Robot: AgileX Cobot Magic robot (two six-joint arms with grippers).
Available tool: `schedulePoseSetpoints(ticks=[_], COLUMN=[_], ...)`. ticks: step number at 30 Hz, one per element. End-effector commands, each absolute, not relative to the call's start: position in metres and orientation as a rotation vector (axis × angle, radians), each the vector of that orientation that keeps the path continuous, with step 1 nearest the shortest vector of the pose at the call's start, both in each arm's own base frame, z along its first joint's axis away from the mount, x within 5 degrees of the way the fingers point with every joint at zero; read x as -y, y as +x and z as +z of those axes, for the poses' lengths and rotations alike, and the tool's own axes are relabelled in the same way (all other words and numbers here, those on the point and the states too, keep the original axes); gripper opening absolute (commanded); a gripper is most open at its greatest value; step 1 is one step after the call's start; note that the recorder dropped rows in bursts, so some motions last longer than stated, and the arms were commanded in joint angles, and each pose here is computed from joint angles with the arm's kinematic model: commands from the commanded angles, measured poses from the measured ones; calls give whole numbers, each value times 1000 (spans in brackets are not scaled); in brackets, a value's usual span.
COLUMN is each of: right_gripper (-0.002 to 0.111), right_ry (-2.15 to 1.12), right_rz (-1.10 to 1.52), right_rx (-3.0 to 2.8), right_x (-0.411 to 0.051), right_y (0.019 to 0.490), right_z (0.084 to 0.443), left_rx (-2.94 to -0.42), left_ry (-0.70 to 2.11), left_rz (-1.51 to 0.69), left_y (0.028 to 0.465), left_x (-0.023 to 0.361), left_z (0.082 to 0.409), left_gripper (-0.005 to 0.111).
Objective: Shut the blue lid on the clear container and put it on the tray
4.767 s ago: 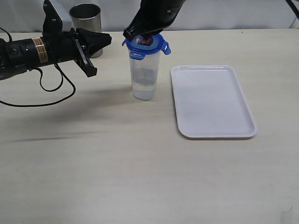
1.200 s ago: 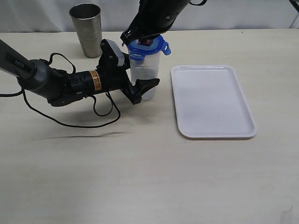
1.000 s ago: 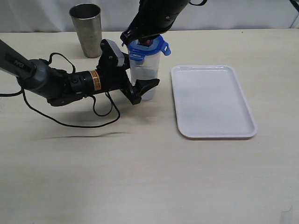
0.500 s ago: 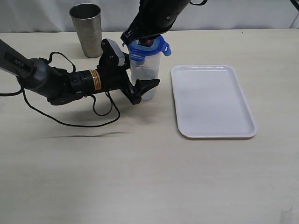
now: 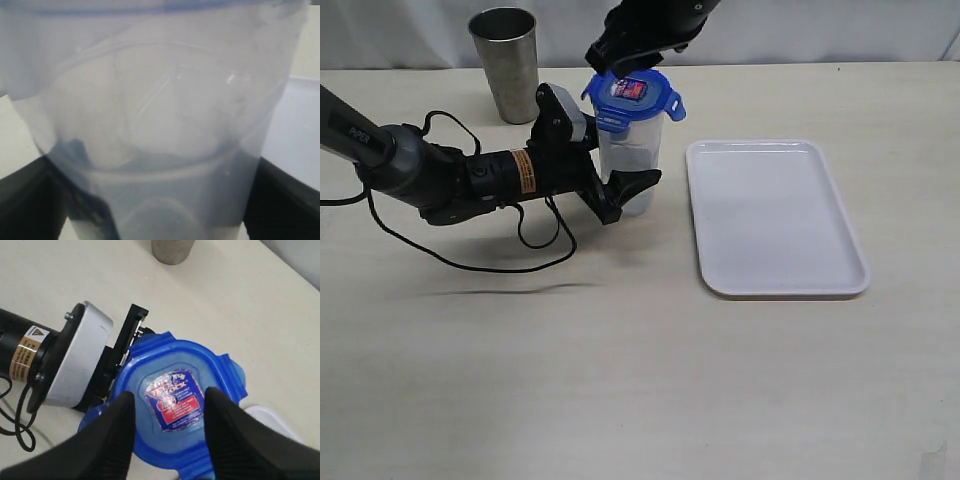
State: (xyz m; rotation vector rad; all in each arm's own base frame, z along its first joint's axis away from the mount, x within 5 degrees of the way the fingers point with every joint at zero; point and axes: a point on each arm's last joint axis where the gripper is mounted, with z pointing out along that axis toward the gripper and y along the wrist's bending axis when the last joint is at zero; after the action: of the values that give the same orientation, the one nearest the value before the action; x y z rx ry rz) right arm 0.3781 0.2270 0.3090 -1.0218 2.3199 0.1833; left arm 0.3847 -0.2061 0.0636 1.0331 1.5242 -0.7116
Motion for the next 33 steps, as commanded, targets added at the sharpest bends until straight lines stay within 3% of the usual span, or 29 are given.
schedulePoseSetpoints(ticks=[1, 14, 19, 33], right_gripper=[44, 44, 51, 46], right_ry=[-1167, -1349, -1377, -1507], right_rz=[208, -20, -30, -185], right_rx=[-2307, -2316, -2329, -2334], right_x=[-230, -254, -256, -256], right_y=[365, 357, 361, 374], right_z=[313, 287, 275, 240], left_rx=[-1561, -1572, -1572, -1572], left_ry=[1059, 1060, 1060, 1060], left_rz=[-680, -679, -679, -679], left_y=[385, 385, 385, 385], left_x=[203, 203, 203, 203], left_z=[59, 58, 58, 58], left_gripper=[0, 0, 0, 0])
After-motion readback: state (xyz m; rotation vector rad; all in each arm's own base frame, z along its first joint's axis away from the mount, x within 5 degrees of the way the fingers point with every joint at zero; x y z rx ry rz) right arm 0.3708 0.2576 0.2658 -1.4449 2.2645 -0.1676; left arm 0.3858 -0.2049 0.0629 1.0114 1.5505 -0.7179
